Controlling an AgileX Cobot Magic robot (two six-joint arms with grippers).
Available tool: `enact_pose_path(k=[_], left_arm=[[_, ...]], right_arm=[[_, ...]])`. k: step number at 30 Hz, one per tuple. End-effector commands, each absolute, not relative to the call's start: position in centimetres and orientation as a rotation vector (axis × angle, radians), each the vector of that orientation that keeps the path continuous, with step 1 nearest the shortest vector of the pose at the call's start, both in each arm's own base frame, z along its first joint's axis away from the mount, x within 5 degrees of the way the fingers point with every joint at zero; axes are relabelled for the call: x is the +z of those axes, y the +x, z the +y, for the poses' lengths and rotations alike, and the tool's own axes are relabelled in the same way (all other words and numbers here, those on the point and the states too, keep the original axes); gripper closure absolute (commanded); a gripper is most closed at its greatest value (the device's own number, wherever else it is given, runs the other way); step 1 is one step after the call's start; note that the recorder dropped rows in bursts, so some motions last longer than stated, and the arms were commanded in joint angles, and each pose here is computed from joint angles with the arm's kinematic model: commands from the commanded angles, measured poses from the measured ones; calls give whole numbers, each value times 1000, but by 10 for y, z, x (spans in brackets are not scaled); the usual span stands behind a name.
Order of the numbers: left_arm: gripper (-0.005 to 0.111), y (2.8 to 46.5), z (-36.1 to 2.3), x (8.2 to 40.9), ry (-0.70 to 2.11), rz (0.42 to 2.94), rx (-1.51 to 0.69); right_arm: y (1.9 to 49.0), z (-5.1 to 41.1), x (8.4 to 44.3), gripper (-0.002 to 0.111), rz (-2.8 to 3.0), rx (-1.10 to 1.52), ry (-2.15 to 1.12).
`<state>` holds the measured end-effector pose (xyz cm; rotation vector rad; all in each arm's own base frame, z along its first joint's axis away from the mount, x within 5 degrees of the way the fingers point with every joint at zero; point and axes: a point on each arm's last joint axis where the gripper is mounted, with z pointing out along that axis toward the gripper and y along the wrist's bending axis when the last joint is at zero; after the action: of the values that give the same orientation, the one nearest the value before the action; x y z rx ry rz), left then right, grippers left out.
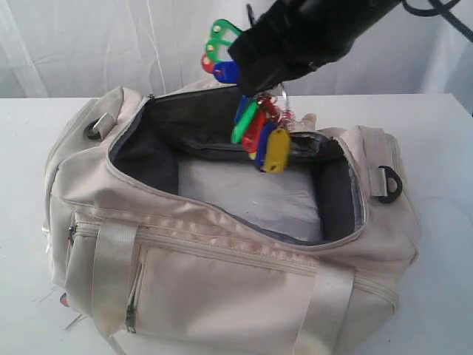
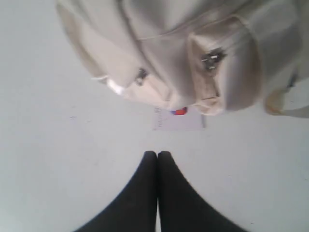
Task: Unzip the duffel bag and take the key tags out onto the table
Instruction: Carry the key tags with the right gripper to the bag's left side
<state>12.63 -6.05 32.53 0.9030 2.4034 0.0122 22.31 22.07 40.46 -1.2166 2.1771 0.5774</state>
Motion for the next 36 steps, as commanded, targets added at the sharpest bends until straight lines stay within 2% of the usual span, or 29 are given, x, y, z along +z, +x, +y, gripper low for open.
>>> enact_pose_path(k=[1,8,13,17,26,36], left_arm=[[107,116,-32,337,639,2384,219],[107,99,-3,336,376,2310,391],[107,88,8,343,280,2244,411],[107,86,9,344,272,2224,397],[107,86,8,342,278,2226,385],[107,88,5,338,294,2218,367]], right_arm=[[207,242,410,108,2056,640,-1268],[175,327,374,108,1949,757,-1504],[152,392,343,108,1870,800,-1624],[150,427,312,108,1862,785,-1683],[171,460,255,108,1871,678,-1686],[177,483,211,108,1959,737,-1675]])
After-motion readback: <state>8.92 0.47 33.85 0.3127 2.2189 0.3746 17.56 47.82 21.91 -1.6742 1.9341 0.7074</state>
